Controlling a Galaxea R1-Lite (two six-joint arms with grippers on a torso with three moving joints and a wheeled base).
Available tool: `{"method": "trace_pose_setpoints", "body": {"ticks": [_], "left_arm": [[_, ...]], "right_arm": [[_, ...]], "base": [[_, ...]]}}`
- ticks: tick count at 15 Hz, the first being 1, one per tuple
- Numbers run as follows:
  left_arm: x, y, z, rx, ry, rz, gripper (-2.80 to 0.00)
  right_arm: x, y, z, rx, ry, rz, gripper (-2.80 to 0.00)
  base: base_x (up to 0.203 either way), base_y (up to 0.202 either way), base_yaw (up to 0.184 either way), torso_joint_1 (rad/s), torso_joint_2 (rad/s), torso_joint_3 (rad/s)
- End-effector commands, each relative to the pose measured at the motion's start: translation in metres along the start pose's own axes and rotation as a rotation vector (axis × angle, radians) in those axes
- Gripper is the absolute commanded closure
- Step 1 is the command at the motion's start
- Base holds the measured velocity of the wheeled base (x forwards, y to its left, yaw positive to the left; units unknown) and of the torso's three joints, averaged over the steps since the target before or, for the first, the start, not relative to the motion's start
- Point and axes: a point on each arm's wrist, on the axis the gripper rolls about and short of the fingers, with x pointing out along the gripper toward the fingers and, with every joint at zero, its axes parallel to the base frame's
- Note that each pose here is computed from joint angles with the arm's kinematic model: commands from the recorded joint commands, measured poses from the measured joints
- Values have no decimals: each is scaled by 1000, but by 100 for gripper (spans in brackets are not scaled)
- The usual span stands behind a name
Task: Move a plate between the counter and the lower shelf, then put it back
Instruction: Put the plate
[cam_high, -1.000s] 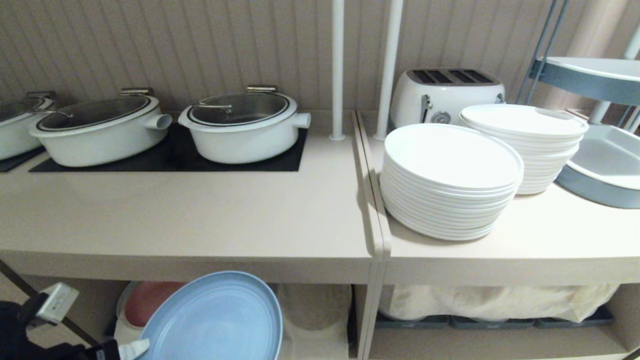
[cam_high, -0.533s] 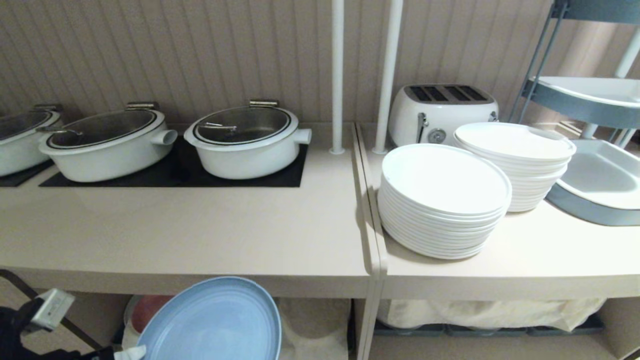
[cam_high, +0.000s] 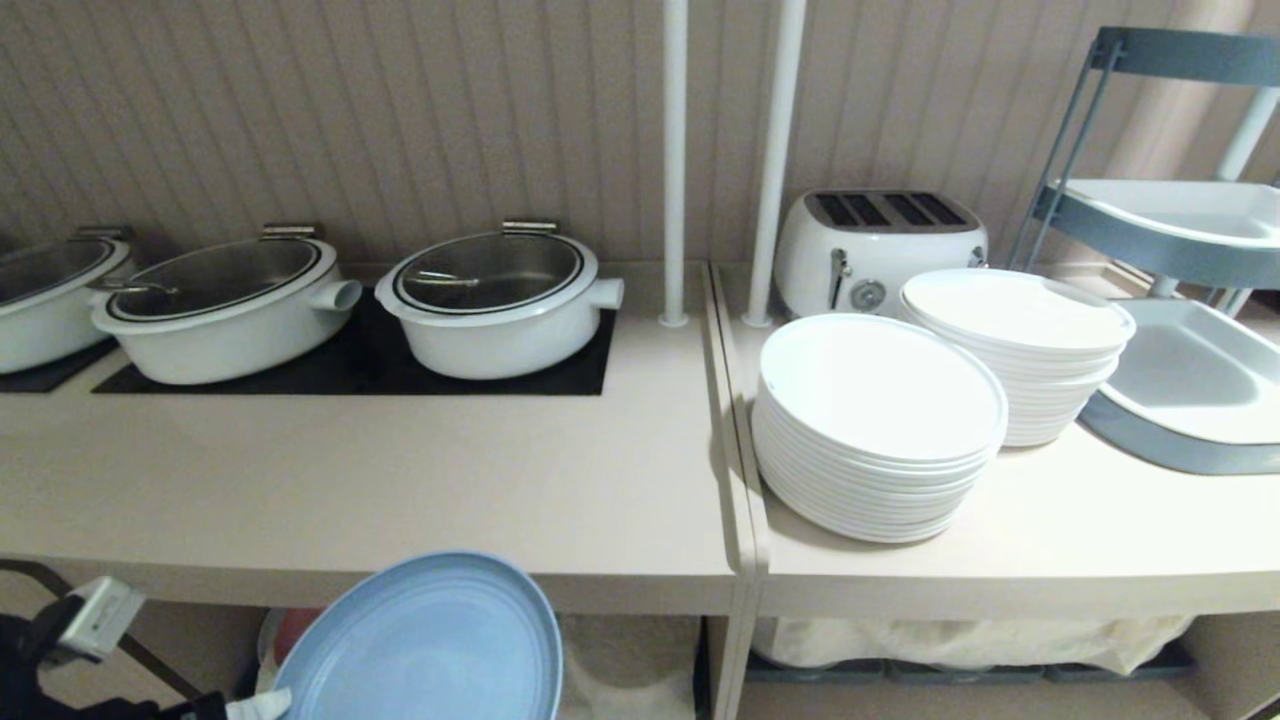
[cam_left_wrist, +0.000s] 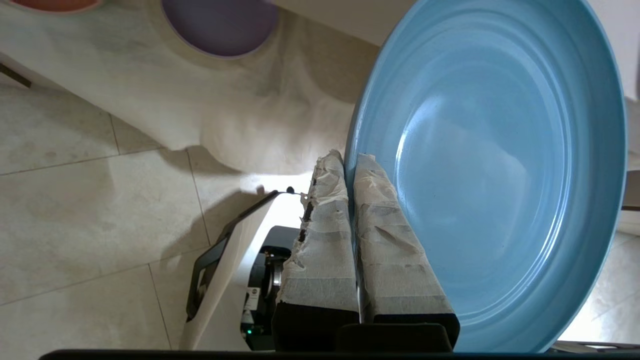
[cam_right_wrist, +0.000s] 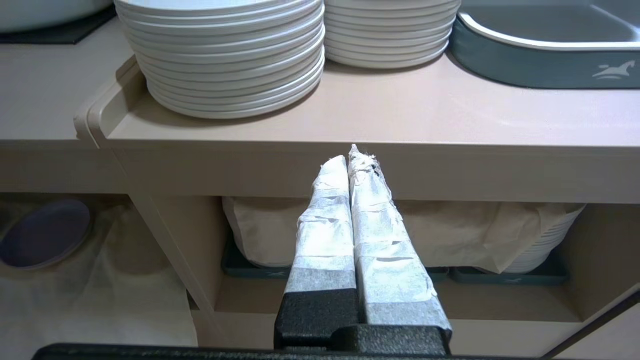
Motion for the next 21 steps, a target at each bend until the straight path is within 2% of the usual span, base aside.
{"method": "trace_pose_setpoints", "body": {"ticks": [1,10,21], "left_arm": [[0,0,0,-3,0,-1,0],[0,-1,3,-2,-6,-5,0],[-1,-4,8,-2,-17,-31,0]], "right_arm": [[0,0,0,-1,-1,0,0],[0,0,0,0,-1,0,0],[0,0,0,0,1,1,0]], "base": [[0,0,0,166,-311,-163],[0,0,0,144,-285,-143],[0,0,0,0,0,0]]}}
